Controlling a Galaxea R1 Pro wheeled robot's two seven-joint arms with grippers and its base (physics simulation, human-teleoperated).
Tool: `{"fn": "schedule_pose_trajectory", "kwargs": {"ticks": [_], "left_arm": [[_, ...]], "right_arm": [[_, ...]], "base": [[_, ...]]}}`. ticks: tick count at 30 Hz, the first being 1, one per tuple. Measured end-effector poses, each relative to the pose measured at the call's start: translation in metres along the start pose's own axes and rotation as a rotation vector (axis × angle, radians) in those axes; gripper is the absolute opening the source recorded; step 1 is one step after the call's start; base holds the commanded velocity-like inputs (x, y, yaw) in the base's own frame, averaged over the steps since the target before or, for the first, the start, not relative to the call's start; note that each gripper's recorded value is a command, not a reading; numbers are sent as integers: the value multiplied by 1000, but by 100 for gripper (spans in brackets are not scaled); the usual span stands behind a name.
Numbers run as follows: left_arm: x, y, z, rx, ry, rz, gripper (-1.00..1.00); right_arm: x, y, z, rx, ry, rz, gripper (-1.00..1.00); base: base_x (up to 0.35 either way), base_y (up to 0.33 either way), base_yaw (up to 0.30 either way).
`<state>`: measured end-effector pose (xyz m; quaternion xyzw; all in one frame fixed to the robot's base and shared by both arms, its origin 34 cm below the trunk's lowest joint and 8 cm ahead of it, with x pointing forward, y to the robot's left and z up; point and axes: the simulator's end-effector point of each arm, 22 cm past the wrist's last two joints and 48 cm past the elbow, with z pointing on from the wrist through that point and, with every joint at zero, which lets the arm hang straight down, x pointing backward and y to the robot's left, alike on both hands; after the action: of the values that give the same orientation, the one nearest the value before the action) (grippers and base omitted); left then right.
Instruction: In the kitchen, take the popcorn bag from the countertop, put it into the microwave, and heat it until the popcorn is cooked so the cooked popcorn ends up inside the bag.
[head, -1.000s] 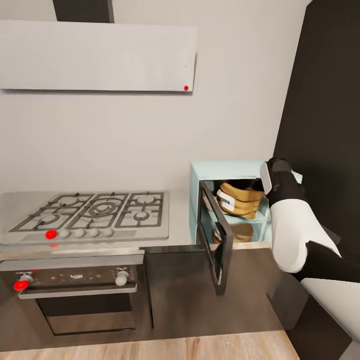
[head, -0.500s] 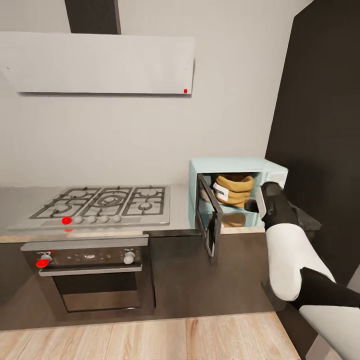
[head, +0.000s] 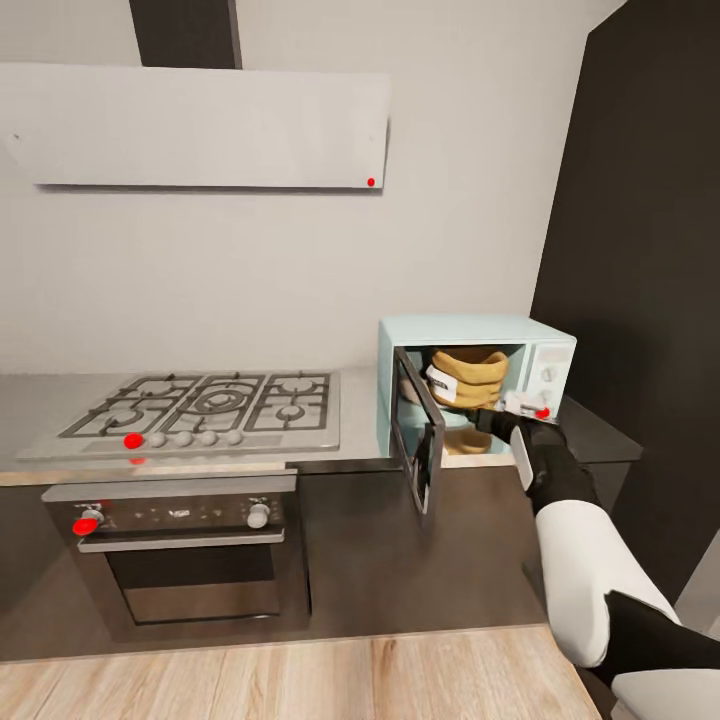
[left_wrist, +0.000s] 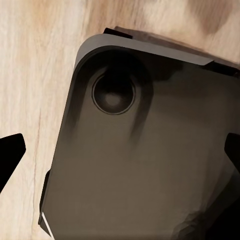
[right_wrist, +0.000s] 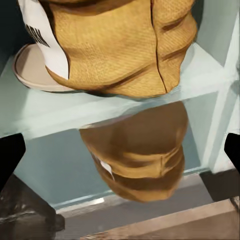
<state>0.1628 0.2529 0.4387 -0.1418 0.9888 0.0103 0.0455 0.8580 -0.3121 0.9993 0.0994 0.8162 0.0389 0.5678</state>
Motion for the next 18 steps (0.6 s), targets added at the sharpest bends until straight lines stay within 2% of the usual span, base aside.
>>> {"fn": "schedule_pose_trajectory", "kwargs": {"ticks": [4,7,10,18], "left_arm": [[0,0,0,-1,-1,0,100],[0,0,0,-1,-1,1,100],[0,0,0,2,-1,1,100],[0,0,0,2,-1,0,100]], "right_arm": [[21,-5,1,9,24,-3,100],[17,-4,1,5,0,-4,100],[13,0,2,-2,-33,-7,100],[23,6,5,-13,-23,-10,100]], "base": [[0,0,0],[103,0,0],[279,0,0],[312,0,0]]}}
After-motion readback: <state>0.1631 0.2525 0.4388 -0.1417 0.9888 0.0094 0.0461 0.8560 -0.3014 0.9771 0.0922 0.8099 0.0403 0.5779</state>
